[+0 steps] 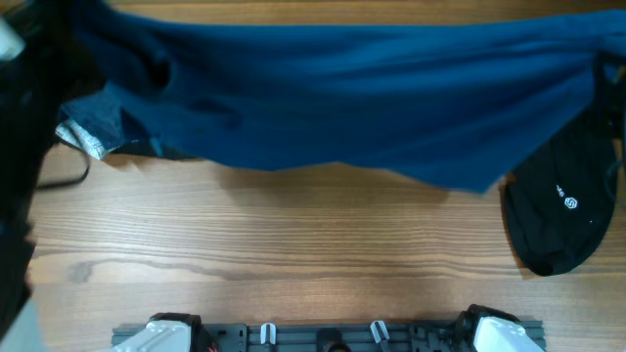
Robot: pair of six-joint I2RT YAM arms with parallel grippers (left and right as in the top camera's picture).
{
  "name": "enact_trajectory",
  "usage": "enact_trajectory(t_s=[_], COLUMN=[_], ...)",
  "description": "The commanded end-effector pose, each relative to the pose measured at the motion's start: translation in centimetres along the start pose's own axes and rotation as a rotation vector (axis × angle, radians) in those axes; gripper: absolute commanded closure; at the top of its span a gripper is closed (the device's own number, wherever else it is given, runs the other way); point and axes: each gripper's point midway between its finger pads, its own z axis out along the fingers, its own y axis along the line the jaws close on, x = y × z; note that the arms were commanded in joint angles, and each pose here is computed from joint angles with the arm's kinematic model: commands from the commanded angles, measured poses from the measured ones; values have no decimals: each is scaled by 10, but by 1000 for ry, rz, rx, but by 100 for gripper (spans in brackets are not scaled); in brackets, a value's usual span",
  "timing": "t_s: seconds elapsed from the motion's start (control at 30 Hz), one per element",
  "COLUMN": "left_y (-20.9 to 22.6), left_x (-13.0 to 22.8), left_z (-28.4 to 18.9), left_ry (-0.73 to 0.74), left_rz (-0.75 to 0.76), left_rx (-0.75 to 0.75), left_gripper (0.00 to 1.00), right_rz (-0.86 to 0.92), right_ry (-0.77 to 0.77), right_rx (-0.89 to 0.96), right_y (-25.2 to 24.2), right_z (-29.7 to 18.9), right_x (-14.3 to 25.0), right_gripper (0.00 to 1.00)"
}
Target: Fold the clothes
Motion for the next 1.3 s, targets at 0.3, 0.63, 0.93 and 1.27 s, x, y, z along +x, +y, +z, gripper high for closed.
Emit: enact_trajectory(t_s=[0.3, 0.63, 0.93, 1.27], left_y=[-7, -63, 15, 43], left_x=[34, -22, 162, 251], left_z=[200, 230, 228, 134], left_ry=[48, -245, 521, 1048], left_rz=[89, 85, 122, 91], left_rx=[-57, 193, -59, -186], left_gripper=[96, 96, 96, 96], right_rz=[-62, -227, -30, 34], right_ry=[62, -312, 351, 640], right_rx=[-28, -175, -160, -187], right_y=[-40, -16, -37, -16], right_z=[154, 174, 198, 107], right_x=[-18, -106, 57, 116], right_gripper=[96, 96, 95, 96])
